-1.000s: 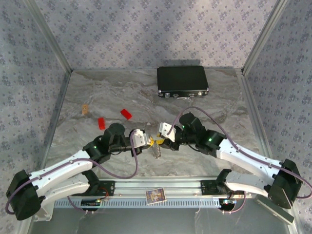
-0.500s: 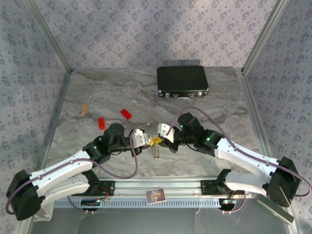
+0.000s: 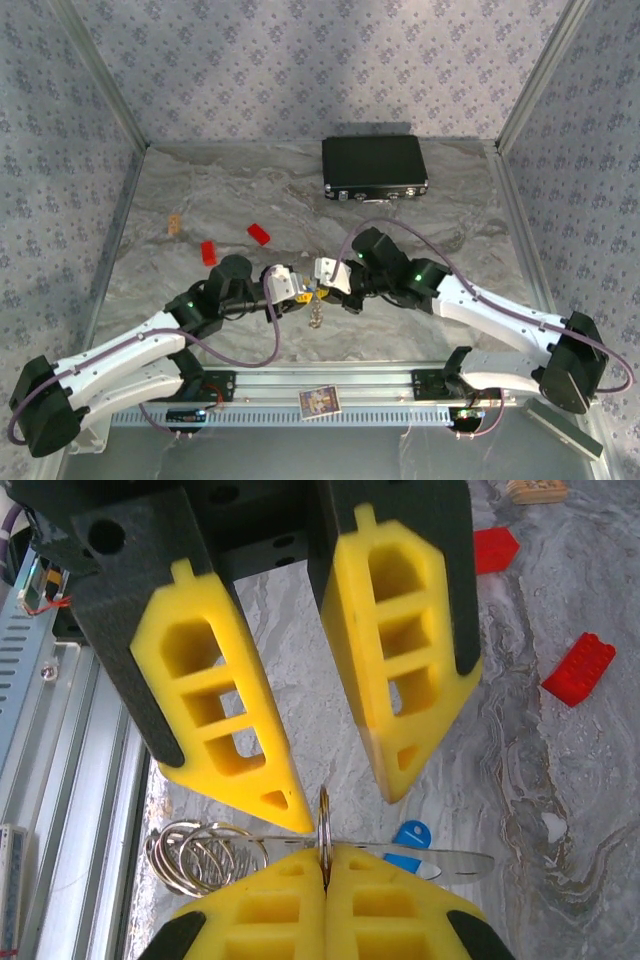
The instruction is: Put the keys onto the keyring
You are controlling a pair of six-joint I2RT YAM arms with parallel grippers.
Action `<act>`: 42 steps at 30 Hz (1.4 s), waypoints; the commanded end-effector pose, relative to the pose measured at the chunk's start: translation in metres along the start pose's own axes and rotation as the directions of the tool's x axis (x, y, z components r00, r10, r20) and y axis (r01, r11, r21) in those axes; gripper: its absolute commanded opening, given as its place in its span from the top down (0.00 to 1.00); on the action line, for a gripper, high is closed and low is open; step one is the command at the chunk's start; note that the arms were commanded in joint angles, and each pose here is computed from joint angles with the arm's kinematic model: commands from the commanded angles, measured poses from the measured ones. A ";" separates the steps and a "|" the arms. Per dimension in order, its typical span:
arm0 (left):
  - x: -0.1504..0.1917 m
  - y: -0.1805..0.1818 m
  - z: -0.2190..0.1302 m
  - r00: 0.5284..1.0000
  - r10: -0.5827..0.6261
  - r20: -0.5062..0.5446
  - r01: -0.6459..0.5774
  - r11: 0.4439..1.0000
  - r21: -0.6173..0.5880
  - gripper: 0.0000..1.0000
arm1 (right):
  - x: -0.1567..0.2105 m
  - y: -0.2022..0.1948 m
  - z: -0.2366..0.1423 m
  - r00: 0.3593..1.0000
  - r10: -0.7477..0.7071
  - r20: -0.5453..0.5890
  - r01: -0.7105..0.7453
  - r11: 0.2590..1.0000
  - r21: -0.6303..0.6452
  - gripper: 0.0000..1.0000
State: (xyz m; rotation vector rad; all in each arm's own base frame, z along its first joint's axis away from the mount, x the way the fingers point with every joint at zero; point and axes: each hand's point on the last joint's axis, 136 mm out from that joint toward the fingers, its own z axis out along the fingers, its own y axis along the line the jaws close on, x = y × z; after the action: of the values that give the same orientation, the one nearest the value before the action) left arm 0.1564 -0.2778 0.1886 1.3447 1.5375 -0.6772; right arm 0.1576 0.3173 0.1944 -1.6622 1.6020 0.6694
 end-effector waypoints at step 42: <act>-0.022 -0.003 -0.002 0.991 0.030 0.130 -0.030 1.000 0.004 1.00 | 0.001 -0.007 -0.011 0.994 0.086 0.062 -0.088 0.996 0.034 0.87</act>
State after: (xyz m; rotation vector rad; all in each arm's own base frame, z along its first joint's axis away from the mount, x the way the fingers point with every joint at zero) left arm 0.1558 -0.2814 0.1892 1.3265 1.4860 -0.6965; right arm 0.1651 0.3063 0.1963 -1.5382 1.6456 0.7030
